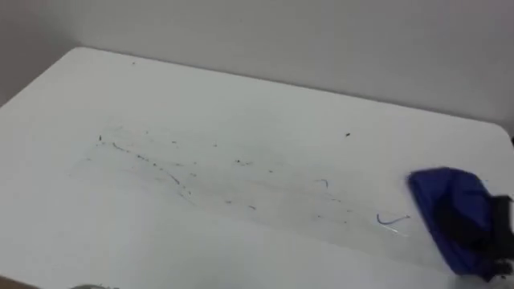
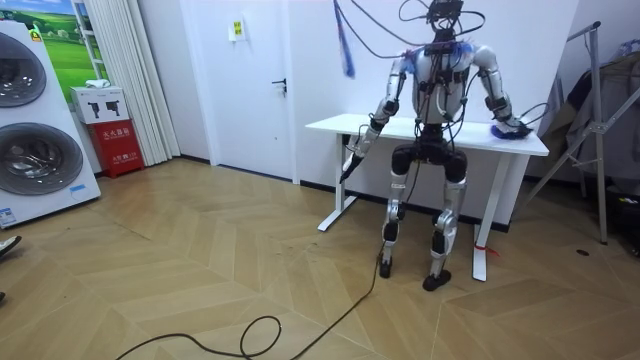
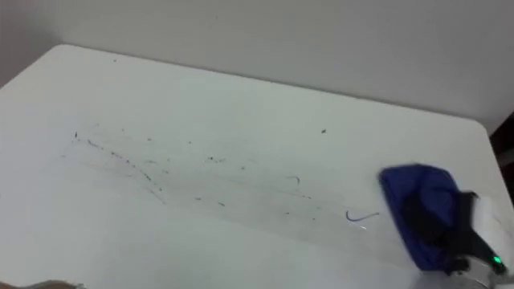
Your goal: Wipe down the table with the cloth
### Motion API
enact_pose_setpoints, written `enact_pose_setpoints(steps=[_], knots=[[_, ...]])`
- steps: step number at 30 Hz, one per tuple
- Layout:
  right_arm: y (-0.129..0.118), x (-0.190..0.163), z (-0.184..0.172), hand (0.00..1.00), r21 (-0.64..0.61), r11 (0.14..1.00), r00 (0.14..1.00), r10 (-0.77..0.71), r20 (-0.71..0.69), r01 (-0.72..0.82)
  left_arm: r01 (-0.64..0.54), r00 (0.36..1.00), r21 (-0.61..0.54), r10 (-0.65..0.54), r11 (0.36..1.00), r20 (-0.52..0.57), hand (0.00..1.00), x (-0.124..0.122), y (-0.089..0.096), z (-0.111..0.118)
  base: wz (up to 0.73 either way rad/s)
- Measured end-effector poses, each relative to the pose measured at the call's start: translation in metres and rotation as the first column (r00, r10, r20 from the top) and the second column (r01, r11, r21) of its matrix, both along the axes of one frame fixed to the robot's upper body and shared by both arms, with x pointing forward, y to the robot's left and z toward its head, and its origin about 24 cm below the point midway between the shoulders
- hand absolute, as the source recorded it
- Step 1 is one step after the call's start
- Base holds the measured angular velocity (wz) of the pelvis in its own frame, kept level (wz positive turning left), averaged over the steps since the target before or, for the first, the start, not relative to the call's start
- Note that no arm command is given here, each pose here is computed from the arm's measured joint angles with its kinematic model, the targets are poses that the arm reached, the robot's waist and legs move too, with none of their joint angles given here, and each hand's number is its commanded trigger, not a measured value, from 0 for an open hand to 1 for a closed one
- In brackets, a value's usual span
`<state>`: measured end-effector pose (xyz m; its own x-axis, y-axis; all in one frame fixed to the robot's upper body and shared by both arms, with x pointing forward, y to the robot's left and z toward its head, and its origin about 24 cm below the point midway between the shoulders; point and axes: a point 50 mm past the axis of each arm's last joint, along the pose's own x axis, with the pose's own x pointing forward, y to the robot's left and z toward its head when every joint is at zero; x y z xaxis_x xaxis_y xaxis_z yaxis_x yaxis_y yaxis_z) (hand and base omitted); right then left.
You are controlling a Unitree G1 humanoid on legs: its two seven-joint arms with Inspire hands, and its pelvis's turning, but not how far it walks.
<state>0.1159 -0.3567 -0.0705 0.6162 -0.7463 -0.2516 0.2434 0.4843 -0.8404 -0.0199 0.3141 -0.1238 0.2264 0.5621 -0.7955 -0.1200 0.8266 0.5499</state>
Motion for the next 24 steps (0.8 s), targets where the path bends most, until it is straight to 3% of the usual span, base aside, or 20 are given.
enact_pose_setpoints(steps=[4, 7, 8, 10, 12, 13, 14, 15, 17, 19, 22, 24], knots=[[-0.001, -0.001, -0.002, 1.00, 0.014, 1.000, 0.999, -0.021, -0.026, 0.022, 0.044, 0.998, -0.012, -0.044, 0.999, 0.051, 0.00, 0.024, -0.006, -0.003, 0.04], [0.011, 0.027, 0.003, 1.00, 0.011, 1.000, 1.000, 0.009, -0.011, -0.009, 0.117, 0.990, -0.038, -0.113, 0.992, 0.085, 0.00, 0.048, -0.018, -0.008, -0.38], [0.025, 0.045, 0.006, 1.00, 0.006, 0.997, 0.997, 0.075, -0.014, -0.075, 0.145, 0.986, -0.052, -0.140, 0.988, 0.095, 0.00, 0.058, -0.025, -0.010, -0.66], [0.067, 0.093, 0.018, 1.00, -0.020, 0.954, 0.954, 0.300, -0.001, -0.300, 0.185, 0.981, -0.080, -0.178, 0.980, 0.082, 0.00, 0.064, -0.033, -0.015, -0.63], [0.150, 0.158, 0.051, 1.00, -0.089, 0.764, 0.764, 0.644, 0.047, -0.639, 0.224, 0.974, -0.104, -0.219, 0.969, 0.055, 0.00, 0.071, -0.040, -0.019, -0.08], [0.172, 0.170, 0.061, 1.00, -0.116, 0.699, 0.698, 0.714, 0.058, -0.705, 0.236, 0.972, -0.109, -0.232, 0.966, 0.048, 0.00, 0.073, -0.042, -0.020, 0.25], [0.209, 0.190, 0.080, 1.00, -0.168, 0.582, 0.579, 0.812, 0.072, -0.796, 0.256, 0.967, -0.116, -0.254, 0.960, 0.032, 0.00, 0.075, -0.044, -0.022, 0.44], [0.232, 0.202, 0.097, 1.00, -0.219, 0.492, 0.489, 0.869, 0.073, -0.842, 0.265, 0.964, -0.125, -0.264, 0.956, 0.022, 0.00, 0.075, -0.045, -0.022, 0.61], [0.249, 0.214, 0.114, 1.00, -0.258, 0.426, 0.421, 0.904, 0.076, -0.867, 0.257, 0.965, -0.130, -0.261, 0.958, -0.008, 0.00, 0.067, -0.043, -0.021, 0.82], [0.250, 0.213, 0.111, 1.00, -0.250, 0.416, 0.414, 0.908, 0.064, -0.874, 0.227, 0.969, -0.144, -0.238, 0.963, -0.065, 0.00, 0.045, -0.042, -0.022, 0.71], [0.223, 0.187, 0.065, 1.00, -0.152, 0.475, 0.485, 0.873, -0.041, -0.867, 0.200, 0.970, -0.151, -0.218, 0.968, -0.111, 0.00, 0.021, -0.039, -0.020, 0.61], [0.189, 0.143, 0.026, 1.00, -0.022, 0.624, 0.623, 0.781, 0.049, -0.781, 0.170, 0.974, -0.148, -0.188, 0.974, -0.123, 0.00, 0.010, -0.036, -0.019, 0.39]])
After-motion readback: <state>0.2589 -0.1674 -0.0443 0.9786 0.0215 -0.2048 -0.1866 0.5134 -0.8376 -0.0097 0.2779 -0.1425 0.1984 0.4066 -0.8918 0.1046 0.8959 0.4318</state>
